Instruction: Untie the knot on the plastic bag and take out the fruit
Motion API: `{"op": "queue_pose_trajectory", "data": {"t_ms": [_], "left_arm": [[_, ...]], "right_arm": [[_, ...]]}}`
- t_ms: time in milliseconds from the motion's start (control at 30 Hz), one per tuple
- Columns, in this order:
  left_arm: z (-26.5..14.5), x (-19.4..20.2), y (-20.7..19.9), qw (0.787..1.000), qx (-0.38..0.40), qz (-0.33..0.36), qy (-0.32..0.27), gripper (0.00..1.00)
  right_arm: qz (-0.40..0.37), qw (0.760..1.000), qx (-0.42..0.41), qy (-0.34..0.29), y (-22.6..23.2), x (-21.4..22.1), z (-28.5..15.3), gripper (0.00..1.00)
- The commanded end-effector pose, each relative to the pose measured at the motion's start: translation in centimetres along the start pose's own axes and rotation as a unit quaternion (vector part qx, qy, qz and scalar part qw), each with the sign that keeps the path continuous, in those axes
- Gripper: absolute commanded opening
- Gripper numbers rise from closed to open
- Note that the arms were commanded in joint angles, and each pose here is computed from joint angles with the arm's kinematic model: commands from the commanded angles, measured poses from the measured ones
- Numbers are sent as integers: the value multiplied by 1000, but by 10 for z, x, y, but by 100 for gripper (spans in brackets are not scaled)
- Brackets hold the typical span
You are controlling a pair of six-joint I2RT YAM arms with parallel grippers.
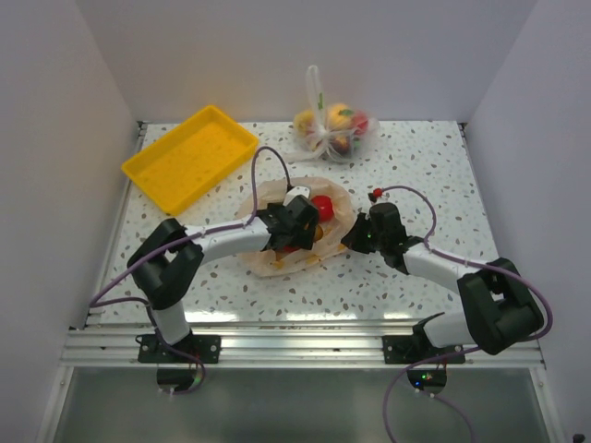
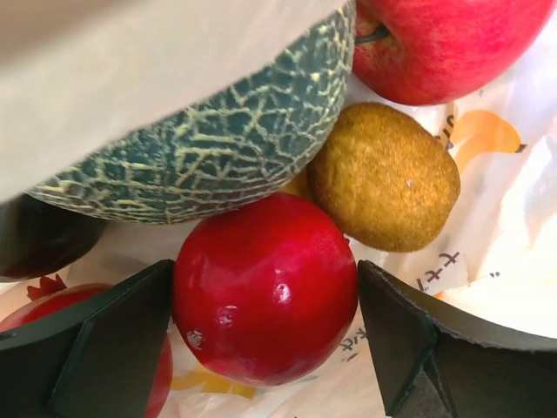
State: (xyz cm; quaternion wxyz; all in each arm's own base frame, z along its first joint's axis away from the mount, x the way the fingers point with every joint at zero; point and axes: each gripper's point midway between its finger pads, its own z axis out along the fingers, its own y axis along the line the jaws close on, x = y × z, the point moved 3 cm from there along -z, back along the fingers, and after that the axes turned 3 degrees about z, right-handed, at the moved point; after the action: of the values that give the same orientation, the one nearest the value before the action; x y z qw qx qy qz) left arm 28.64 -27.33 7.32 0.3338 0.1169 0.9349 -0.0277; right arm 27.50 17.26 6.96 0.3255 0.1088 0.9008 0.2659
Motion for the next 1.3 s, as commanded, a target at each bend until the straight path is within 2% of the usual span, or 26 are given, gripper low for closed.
{"op": "queue_pose_trajectory", "data": {"t_ms": [0,100,133,267,400,533,667,800,900,933,1000,1033,1067,1100,1133,1200,1233,1267], "left_arm": [[-3,-10,-14,1000,23,-14,-11,88],[-10,-16,-13,999,21,-17,-21,79],[-13,-19,-13,999,21,-18,-26,72],[-37,-43,-14,997,34,-27,-58,58],[-67,-68,-17,994,60,-33,-85,52],[-109,-99,-27,984,122,-42,-122,51],[-166,-143,-36,965,188,-36,-178,52],[-200,-177,-25,957,189,-18,-219,56],[-200,-203,18,959,144,-48,-241,56],[-191,-214,51,959,115,-75,-247,56],[-178,-218,90,960,67,-105,-251,56],[-169,-222,128,958,24,-133,-254,57],[-156,-219,165,954,-14,-165,-250,58],[-151,-217,165,954,-13,-168,-246,58],[-137,-209,200,951,-47,-194,-236,58],[-124,-208,235,941,-81,-224,-242,58],[-120,-204,268,931,-121,-245,-244,59],[-103,-197,284,928,-145,-254,-229,60]], "right_arm": [[3,1000,-6,-11,2,-4,2,0],[2,1000,-5,-13,2,-5,2,0],[1,1000,-5,-13,2,-4,1,0],[1,1000,-5,-13,1,-5,2,0],[1,1000,-2,-16,0,-5,1,0],[0,1000,0,-22,0,-7,-1,0],[-1,1000,1,-21,0,-7,0,0],[0,1000,0,-21,0,-7,0,0],[-2,1000,-2,-22,2,-8,-1,0],[-2,1000,-2,-23,2,-8,-2,0],[-4,1000,-3,-26,3,-10,-4,0],[-9,1000,-3,-27,3,-11,-5,0],[-13,999,-1,-31,3,-13,-7,0],[-13,999,0,-32,3,-13,-7,0],[-16,999,0,-33,2,-13,-8,0],[-19,999,-1,-37,3,-15,-8,0],[-22,999,-2,-36,4,-15,-8,0],[-25,999,-4,-37,4,-16,-8,0]]}}
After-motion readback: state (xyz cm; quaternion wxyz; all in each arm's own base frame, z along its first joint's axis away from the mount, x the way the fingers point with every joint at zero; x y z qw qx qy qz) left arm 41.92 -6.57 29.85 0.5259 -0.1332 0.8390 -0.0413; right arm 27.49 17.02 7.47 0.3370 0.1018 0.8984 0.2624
